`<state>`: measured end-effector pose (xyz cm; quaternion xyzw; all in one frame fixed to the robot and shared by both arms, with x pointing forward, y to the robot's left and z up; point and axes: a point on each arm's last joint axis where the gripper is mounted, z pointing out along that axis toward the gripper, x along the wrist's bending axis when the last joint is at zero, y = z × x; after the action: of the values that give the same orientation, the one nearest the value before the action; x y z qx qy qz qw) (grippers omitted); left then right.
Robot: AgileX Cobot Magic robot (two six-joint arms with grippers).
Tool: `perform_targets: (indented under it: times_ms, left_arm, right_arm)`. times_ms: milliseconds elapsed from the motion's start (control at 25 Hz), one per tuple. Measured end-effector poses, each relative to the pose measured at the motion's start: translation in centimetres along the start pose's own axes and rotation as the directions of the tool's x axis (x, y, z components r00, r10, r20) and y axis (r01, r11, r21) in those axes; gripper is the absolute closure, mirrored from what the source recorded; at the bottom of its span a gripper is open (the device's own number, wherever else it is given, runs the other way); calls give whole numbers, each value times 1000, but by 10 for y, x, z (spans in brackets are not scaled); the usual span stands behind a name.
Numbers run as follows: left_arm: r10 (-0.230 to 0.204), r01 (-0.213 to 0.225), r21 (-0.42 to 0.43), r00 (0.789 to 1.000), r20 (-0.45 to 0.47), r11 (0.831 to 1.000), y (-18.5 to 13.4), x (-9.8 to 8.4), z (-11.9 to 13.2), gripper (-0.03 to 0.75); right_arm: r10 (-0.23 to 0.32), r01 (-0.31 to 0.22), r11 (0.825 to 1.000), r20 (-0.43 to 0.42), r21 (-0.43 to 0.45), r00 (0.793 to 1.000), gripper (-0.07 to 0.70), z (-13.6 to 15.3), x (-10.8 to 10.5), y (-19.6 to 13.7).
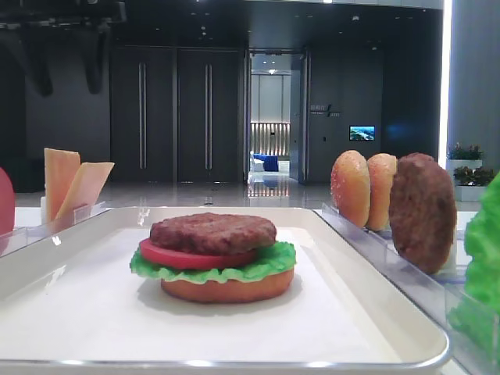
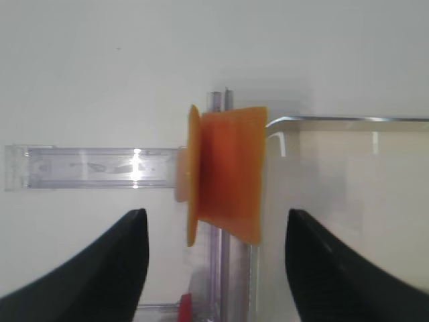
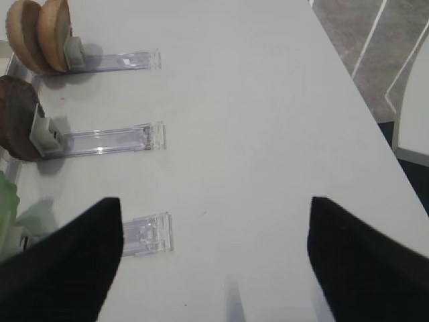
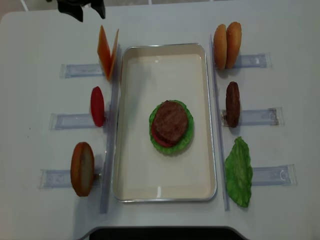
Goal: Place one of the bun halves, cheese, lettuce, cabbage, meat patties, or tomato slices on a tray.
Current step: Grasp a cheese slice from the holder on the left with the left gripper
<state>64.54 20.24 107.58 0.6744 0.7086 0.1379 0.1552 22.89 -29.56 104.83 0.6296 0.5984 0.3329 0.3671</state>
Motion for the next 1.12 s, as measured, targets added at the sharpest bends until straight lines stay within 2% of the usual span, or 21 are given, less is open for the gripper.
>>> perform_targets:
  times_ms: [120, 240, 720, 1120]
  left_arm:
    - [14, -14, 22, 1000, 10, 1000, -4, -14, 8, 228]
    - [-2, 1, 37, 1000, 11, 999, -7, -21, 15, 230]
    - [-14, 14, 34, 1000, 11, 999, -2, -26, 43, 230]
    - [-11, 12, 94, 1000, -3, 996, -7, -29, 81, 230]
  right_arm:
    - [0, 0, 1000, 0, 0, 1000, 92, 0, 0, 0]
    - [0, 0, 1000, 0, 0, 1000, 92, 0, 0, 0]
    - [1, -1, 1000, -2, 0, 1000, 92, 0, 0, 0]
    - [1, -1, 1000, -2, 0, 1000, 92, 0, 0, 0]
